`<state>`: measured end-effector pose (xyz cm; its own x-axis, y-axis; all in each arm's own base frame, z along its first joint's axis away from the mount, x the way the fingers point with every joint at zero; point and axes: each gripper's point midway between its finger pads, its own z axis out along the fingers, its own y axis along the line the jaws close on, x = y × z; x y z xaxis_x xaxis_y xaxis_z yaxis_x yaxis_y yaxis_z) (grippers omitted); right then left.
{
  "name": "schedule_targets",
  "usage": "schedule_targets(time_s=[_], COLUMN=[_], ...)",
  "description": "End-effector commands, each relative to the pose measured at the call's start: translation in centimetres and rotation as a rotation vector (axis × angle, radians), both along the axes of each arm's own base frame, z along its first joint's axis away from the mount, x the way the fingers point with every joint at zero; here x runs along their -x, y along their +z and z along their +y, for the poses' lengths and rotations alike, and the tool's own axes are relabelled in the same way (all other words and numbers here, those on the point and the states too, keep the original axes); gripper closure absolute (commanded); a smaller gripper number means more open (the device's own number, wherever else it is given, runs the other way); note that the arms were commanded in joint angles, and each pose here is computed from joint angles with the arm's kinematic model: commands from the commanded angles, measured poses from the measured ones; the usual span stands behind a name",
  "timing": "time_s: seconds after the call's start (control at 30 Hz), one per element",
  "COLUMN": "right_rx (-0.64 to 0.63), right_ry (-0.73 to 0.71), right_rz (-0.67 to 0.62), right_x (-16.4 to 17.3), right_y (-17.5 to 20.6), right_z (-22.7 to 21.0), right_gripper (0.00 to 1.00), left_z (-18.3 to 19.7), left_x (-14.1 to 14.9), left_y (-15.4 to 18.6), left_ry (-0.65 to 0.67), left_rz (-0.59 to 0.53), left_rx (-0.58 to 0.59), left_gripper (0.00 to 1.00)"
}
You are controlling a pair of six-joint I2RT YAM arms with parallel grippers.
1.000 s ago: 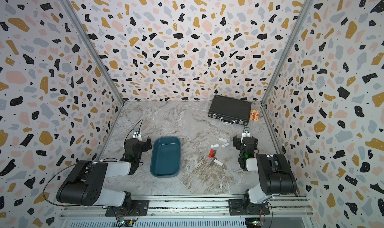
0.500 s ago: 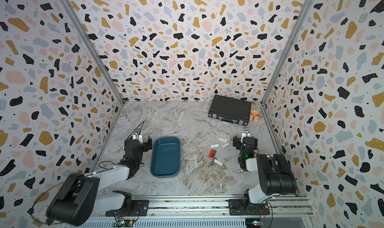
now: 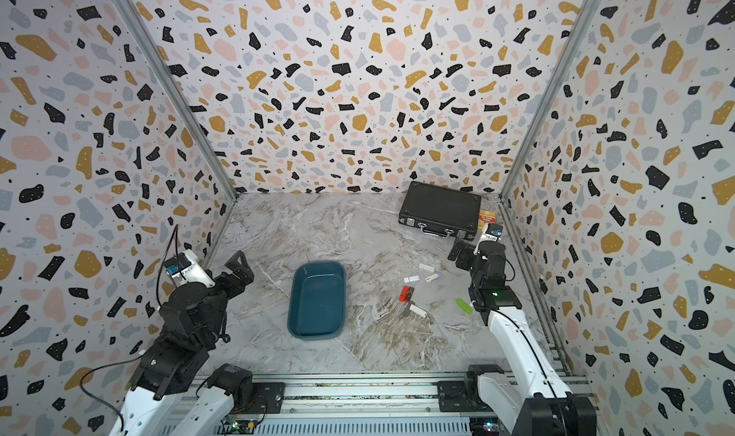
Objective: Put the usb flash drive into the storage box
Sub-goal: Pick up the USB flash from the center of the board.
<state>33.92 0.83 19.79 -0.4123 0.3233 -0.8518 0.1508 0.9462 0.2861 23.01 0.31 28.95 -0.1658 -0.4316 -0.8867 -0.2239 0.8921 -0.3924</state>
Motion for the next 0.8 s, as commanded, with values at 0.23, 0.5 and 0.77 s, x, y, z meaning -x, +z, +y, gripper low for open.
schedule_targets(time_s=[0.23, 0.5, 0.77], right_rx=[-0.147, -0.007, 0.006], right_ry=[0.221, 0.287, 0.230], right_rz=[0.541, 0.758, 0.824], right_x=[6.7, 5.5, 3.3], right_y=[-8.9, -12.8, -14.8], right_z=[4.7, 6.8, 7.4], right_gripper=[0.09, 0.24, 0.31], left_z=[-4.3, -5.1, -5.6], left_x=[3.2, 2.4, 2.1], left_y=[-5.9, -7.1, -7.5], left_ry=[-0.294, -0.322, -0.348], left_rz=[0.445, 0.461, 0.488], left_rx=[-0.055, -0.068, -0.069], left_gripper=[0.00, 0.00, 0.01])
